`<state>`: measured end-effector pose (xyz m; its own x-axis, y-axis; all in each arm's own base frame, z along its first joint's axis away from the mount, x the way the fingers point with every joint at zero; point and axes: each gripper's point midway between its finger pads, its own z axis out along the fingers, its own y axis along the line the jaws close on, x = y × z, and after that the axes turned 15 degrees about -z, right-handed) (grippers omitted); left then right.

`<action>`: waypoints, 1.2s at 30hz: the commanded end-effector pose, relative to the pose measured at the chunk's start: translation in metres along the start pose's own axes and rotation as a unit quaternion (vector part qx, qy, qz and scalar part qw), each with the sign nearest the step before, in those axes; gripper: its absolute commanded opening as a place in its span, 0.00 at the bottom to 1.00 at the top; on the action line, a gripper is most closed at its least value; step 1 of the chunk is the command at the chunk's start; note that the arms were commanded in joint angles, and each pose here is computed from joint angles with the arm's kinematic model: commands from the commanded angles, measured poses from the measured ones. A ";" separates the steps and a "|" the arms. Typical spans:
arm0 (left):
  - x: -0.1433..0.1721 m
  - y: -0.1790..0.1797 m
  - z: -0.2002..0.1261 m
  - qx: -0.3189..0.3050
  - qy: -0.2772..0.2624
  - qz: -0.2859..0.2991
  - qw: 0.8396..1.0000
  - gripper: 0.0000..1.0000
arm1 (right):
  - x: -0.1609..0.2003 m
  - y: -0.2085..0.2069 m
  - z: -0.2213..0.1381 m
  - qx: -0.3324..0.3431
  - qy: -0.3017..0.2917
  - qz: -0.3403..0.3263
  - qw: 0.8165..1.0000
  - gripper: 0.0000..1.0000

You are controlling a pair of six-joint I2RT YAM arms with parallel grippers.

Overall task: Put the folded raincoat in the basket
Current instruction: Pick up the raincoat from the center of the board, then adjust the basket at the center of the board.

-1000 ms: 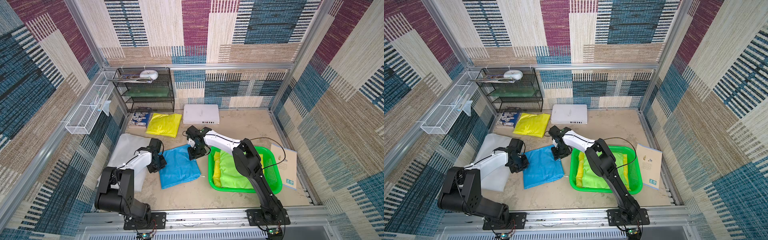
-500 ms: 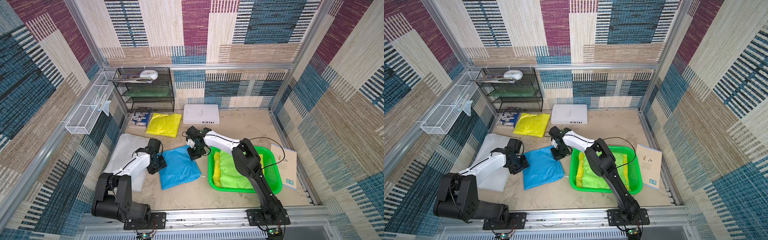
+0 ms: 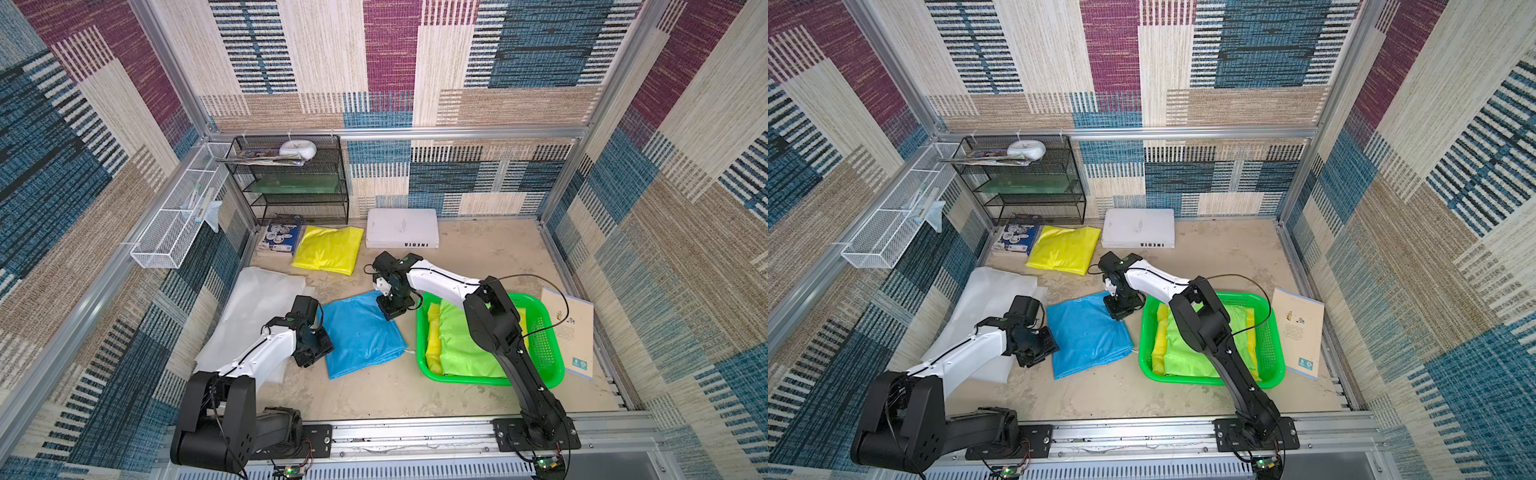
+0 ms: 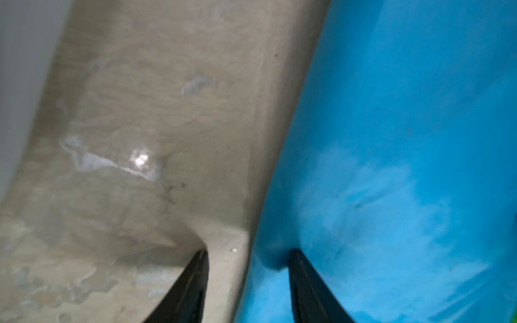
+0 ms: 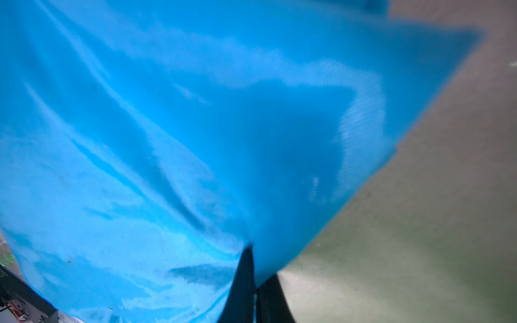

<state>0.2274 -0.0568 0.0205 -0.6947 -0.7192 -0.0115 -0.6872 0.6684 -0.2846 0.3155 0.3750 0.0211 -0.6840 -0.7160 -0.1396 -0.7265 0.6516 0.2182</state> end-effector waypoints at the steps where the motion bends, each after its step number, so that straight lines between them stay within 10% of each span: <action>1: 0.004 -0.011 0.008 0.026 0.022 -0.001 0.999 0.49 | 0.010 -0.002 0.005 0.004 0.021 0.004 1.000 0.04; 12: 0.003 -0.002 0.016 -0.007 0.027 -0.004 1.000 0.00 | 0.011 0.001 0.001 -0.001 0.015 0.008 1.000 0.04; 27: -0.030 -0.034 -0.113 0.008 -0.087 0.021 0.996 0.00 | -0.040 0.052 -0.110 -0.070 -0.121 -0.009 0.990 0.00; 36: 0.026 -0.133 -0.166 0.147 0.027 0.076 0.986 0.00 | 0.006 0.006 -0.216 0.030 -0.175 0.040 0.983 0.00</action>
<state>0.2740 -0.0925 0.2064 -0.7406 -0.6575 -0.1383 -0.5235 0.6937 -0.4947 0.3234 0.3570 0.2273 -0.6702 -0.5583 -0.4891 -0.7182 0.6541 0.2376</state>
